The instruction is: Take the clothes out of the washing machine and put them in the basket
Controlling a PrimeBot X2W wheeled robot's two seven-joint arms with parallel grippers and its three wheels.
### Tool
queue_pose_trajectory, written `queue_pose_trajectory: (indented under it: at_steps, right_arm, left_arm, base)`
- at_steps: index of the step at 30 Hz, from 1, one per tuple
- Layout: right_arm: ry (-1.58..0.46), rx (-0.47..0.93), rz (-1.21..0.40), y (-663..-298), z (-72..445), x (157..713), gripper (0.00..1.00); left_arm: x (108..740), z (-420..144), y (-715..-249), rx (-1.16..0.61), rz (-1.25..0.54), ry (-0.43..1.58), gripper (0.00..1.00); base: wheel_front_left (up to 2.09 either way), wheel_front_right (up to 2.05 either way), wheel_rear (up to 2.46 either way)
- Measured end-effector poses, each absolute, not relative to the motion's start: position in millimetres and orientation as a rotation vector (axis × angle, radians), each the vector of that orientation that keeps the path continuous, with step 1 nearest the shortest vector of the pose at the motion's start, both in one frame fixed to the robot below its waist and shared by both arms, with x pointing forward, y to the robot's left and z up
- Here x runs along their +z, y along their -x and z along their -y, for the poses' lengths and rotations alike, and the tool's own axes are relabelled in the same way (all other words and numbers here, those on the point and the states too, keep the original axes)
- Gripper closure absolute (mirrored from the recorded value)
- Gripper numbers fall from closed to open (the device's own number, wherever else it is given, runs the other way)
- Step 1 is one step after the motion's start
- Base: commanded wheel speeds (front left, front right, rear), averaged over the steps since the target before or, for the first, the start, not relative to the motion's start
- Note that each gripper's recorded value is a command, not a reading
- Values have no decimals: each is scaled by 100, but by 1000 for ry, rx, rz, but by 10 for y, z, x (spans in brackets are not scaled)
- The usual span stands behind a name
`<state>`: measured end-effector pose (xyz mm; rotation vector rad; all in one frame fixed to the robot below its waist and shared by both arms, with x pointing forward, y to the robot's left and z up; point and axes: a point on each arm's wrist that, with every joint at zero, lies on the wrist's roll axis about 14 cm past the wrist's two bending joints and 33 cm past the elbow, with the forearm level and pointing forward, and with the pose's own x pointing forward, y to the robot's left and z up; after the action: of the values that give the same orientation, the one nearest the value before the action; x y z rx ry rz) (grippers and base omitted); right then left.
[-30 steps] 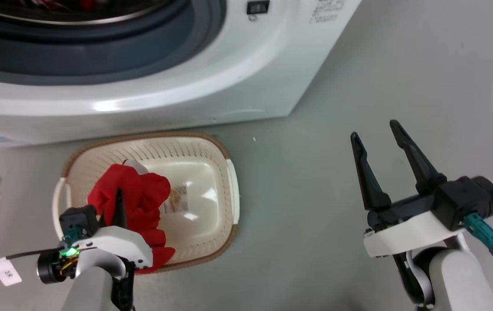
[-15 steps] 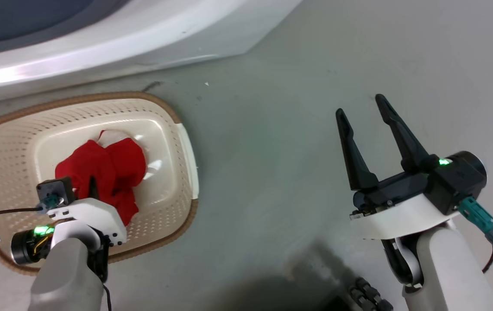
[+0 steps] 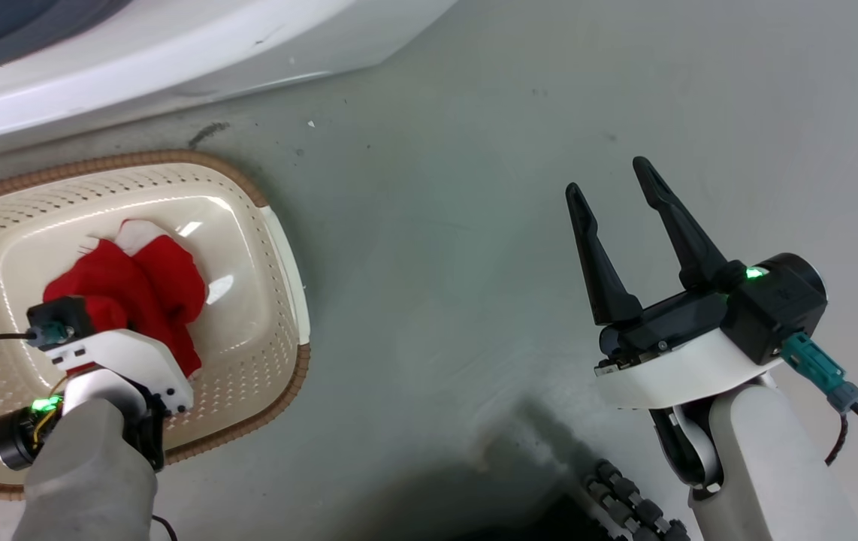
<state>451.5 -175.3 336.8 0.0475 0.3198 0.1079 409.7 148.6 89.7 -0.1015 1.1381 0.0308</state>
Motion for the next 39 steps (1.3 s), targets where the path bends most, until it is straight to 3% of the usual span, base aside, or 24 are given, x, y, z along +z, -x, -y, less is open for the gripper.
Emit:
queue_pose_trajectory:
  at_steps: [1, 2, 3, 13, 19, 39]
  right_arm:
    - [-48, 108, -320, -4512, 1750, 3374, 0]
    - [-50, 110, -317, -4511, 1744, 3386, 0]
    - [-51, 111, -311, -4512, 1738, 3406, 0]
    - [-32, 107, -221, -4440, 1739, 3868, 0]
    - [-15, 107, -170, -4343, 1723, 4194, 0]
    - [-2, 203, -27, -4038, 1355, 4962, 0]
  left_arm:
    - [918, -1485, -4091, 30, -1140, 101, 77]
    - [941, -1484, -4084, 31, -1143, 102, 5]
    - [974, -1475, -4084, 32, -1141, 107, 0]
    - [1640, -1405, -4101, 9, -974, 158, 0]
    - [2282, -1460, -4289, 13, -760, 193, 0]
    - [4049, -1825, -4228, 42, -224, 162, 0]
  base:
    - [0, 0, 0]
    - [0, 0, 0]
    - [0, 0, 0]
    - [0, 0, 0]
    - [0, 0, 0]
    - [0, 0, 0]
